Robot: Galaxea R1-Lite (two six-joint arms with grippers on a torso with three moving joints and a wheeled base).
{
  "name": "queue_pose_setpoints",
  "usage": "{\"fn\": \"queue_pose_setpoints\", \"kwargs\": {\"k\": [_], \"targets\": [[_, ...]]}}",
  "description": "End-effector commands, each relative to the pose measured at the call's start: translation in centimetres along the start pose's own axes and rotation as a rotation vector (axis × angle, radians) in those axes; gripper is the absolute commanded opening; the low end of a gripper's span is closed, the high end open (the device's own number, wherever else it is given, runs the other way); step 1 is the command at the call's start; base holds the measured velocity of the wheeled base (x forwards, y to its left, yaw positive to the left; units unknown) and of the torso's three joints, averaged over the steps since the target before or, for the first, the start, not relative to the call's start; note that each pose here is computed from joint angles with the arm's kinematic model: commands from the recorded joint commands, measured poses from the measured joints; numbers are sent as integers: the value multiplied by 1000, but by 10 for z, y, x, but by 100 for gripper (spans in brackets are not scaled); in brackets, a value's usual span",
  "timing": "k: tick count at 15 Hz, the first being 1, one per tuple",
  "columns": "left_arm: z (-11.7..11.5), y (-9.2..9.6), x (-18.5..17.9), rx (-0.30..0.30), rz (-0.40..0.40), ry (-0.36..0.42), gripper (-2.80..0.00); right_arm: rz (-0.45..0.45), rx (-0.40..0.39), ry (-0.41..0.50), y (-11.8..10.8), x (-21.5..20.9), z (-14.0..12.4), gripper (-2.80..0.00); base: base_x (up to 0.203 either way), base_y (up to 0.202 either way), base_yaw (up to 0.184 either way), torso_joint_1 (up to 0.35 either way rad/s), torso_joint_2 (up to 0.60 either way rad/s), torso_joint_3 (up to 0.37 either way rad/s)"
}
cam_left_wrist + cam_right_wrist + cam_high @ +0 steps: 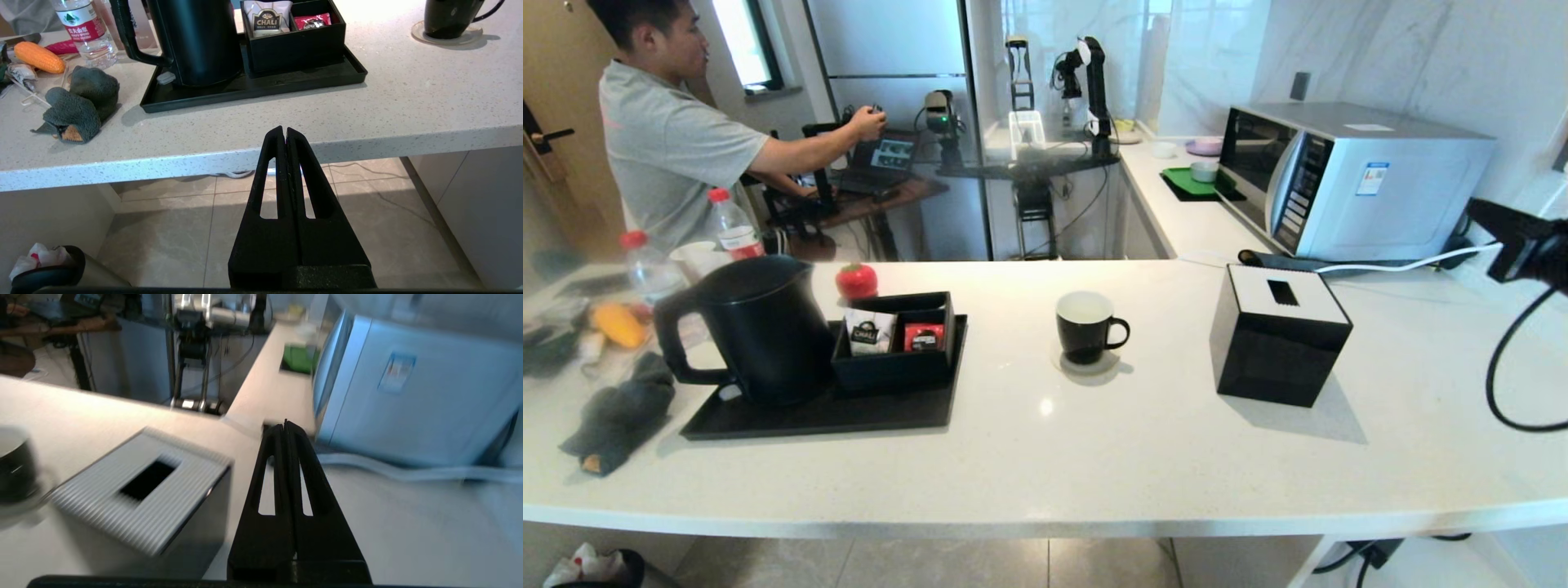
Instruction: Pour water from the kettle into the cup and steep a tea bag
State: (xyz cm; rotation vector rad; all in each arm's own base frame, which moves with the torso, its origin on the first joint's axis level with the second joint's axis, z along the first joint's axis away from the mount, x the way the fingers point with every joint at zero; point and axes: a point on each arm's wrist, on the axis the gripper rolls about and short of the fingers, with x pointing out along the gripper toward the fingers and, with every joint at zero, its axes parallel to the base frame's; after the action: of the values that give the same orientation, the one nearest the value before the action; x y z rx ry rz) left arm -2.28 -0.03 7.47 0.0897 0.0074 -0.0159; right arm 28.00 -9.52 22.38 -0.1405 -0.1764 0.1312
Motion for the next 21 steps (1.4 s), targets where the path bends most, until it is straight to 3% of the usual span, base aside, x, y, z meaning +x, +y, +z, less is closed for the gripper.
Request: {"fn": "queue_pose_setpoints", "kwargs": {"k": [1, 5, 8, 12, 13, 15, 16, 17, 21], "targets": [[0, 0, 0, 1, 0, 0, -280, -5, 13, 9, 38, -76, 15, -280, 0, 0, 0, 0, 0, 0], [0, 0, 0, 1, 0, 0, -280, -19, -3, 64, 87, -163, -1, -280, 0, 0, 0, 0, 0, 0], [0, 0, 0, 1, 0, 0, -280, -100, -9, 83, 119, -213, -9, -280, 0, 0, 0, 0, 0, 0], [0, 0, 0, 1, 0, 0, -280, -150, 4, 160, 142, -269, -41, -280, 0, 0, 0, 0, 0, 0], [0, 0, 0, 1, 0, 0, -280, -160, 8, 217, 145, -276, -51, -280, 0, 0, 0, 0, 0, 0], [0, 0, 0, 1, 0, 0, -280, -163, 18, 421, 147, -283, -73, -280, 0, 0, 0, 0, 0, 0], [0, 0, 0, 1, 0, 0, -280, -157, 16, 431, 147, -283, -74, -280, 0, 0, 0, 0, 0, 0], [0, 0, 0, 1, 0, 0, -280, -140, 17, 409, 148, -286, -74, -280, 0, 0, 0, 0, 0, 0], [0, 0, 0, 1, 0, 1, -280, -91, 34, 184, 152, -306, -77, -280, 0, 0, 0, 0, 0, 0]]}}
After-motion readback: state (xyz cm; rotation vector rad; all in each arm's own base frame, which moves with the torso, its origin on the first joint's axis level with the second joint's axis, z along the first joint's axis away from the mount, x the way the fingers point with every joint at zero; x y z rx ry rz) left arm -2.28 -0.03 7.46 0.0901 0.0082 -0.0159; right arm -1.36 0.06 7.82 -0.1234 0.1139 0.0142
